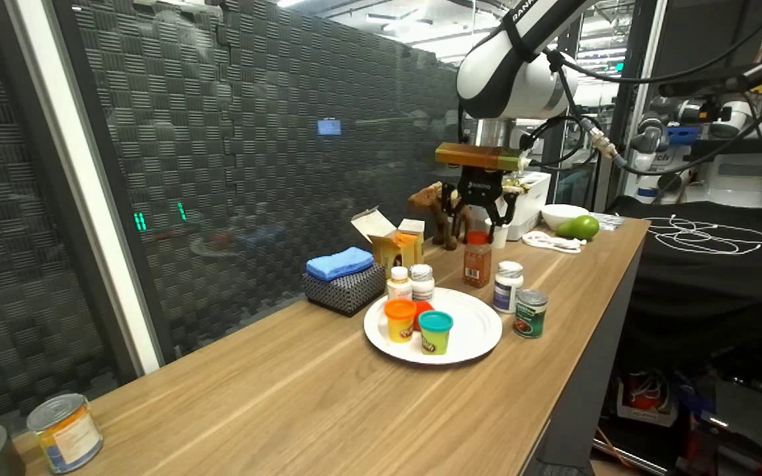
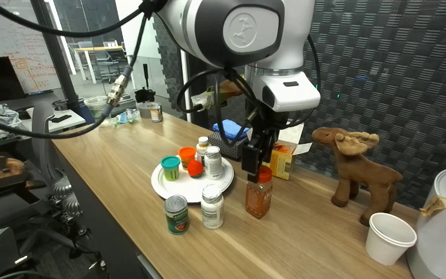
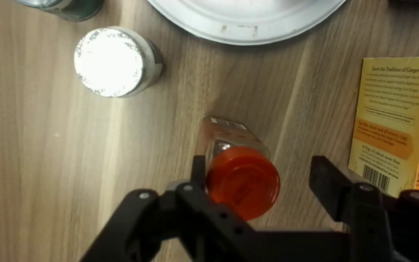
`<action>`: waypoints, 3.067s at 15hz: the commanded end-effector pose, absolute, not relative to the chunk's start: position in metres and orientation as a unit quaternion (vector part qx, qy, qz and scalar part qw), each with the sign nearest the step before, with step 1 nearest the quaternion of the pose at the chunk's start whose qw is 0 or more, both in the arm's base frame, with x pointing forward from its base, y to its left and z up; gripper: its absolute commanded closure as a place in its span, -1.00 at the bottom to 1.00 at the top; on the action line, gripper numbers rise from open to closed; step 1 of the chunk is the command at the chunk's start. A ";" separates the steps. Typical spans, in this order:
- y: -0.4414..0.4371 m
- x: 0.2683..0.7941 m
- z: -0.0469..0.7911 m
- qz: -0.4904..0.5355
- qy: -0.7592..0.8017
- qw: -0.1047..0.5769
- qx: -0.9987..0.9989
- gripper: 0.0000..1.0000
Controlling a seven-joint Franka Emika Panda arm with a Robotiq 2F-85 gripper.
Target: Put the objects surrounding the white plate on to the plate.
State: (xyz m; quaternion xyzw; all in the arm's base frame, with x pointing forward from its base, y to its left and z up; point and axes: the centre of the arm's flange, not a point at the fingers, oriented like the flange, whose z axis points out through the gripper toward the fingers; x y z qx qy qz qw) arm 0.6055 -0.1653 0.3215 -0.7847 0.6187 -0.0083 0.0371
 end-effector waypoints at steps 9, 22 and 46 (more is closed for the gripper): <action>-0.164 0.598 0.358 -0.054 0.620 0.048 -0.781 0.50; -0.060 0.543 0.362 -0.045 0.475 0.076 -0.875 0.50; -0.042 0.540 0.323 -0.050 0.378 0.118 -0.917 -0.50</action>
